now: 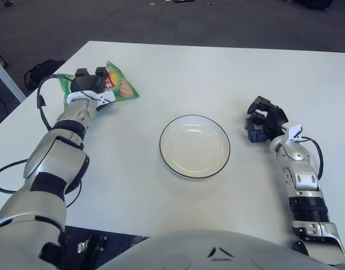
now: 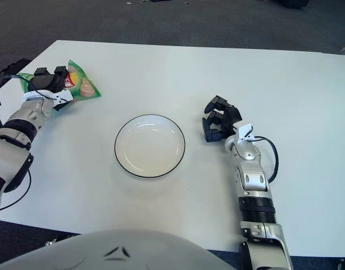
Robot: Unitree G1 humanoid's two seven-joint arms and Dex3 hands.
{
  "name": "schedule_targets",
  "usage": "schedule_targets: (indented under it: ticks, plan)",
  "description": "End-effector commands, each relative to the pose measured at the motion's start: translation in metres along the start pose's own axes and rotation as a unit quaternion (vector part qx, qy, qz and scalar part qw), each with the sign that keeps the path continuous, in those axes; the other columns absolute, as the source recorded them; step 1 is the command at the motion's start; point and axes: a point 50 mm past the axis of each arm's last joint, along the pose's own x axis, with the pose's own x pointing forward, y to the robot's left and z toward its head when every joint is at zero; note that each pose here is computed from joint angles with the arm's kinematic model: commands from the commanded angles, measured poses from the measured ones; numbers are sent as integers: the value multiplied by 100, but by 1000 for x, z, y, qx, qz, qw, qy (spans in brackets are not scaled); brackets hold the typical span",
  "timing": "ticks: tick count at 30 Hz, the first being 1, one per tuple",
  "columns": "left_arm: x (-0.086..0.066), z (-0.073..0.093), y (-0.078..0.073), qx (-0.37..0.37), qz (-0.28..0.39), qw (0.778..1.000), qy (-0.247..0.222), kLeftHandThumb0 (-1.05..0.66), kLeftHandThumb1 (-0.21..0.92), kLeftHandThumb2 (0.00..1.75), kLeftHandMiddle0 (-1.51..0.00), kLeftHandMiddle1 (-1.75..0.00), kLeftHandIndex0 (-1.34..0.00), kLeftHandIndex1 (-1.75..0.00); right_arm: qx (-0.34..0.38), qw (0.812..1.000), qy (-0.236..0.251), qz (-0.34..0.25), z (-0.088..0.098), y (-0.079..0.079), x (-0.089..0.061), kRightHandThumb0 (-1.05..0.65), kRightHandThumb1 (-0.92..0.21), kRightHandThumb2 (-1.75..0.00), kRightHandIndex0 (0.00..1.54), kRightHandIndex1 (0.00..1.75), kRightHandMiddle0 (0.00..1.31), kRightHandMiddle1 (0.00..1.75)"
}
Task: Put the snack into the plate.
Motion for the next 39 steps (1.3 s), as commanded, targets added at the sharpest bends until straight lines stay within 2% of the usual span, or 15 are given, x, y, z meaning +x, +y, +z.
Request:
schedule_targets:
  ticks: [1,5,11,15,22,24,27,32,35,39]
  plan:
    - [-8,12,-25,-1,-61,998,-21,51,20,146,-70,-175,-94,-175,8,994,105,22,-41,7,-13,-1,-9,-156,82,166,55,175]
    - [4,29,-4,-20,-22,999,-44,52,19,147,-71,-175,-95,-175,6,994,104,25,-41,7,-13,-1,-8,-157,81,168,55,175]
    - [9,40,10,-45,22,996,-73,52,18,148,-72,-175,-97,-175,1,994,104,27,-41,7,-13,-1,-8,-157,82,168,55,175]
    - [15,59,41,-74,94,984,-135,52,17,149,-72,-175,-99,-175,-9,994,104,27,-41,7,-13,-1,-8,-157,82,168,55,175]
    - [14,87,70,-116,185,953,-212,54,15,152,-74,-175,-102,-175,-8,994,108,31,-42,7,-12,-1,-8,-158,81,171,55,175]
    - [13,96,78,-118,209,942,-235,54,14,153,-75,-175,-103,-175,-6,994,109,31,-42,7,-12,-1,-8,-158,80,171,55,175]
    - [4,112,102,-118,265,913,-287,55,13,154,-76,-175,-106,-175,-5,993,109,32,-42,7,-11,-1,-9,-158,79,173,54,175]
    - [-14,125,122,-125,304,884,-333,55,12,156,-78,-175,-108,-175,-7,993,109,33,-42,7,-10,-1,-10,-158,78,174,53,175]
    - [-21,130,125,-139,312,867,-361,56,11,157,-78,-175,-109,-175,-12,993,113,34,-43,7,-9,-1,-10,-158,78,174,54,175]
    - [-31,135,126,-157,302,857,-388,56,10,158,-79,-175,-110,-175,-15,993,114,35,-43,7,-9,-1,-9,-159,79,174,54,175]
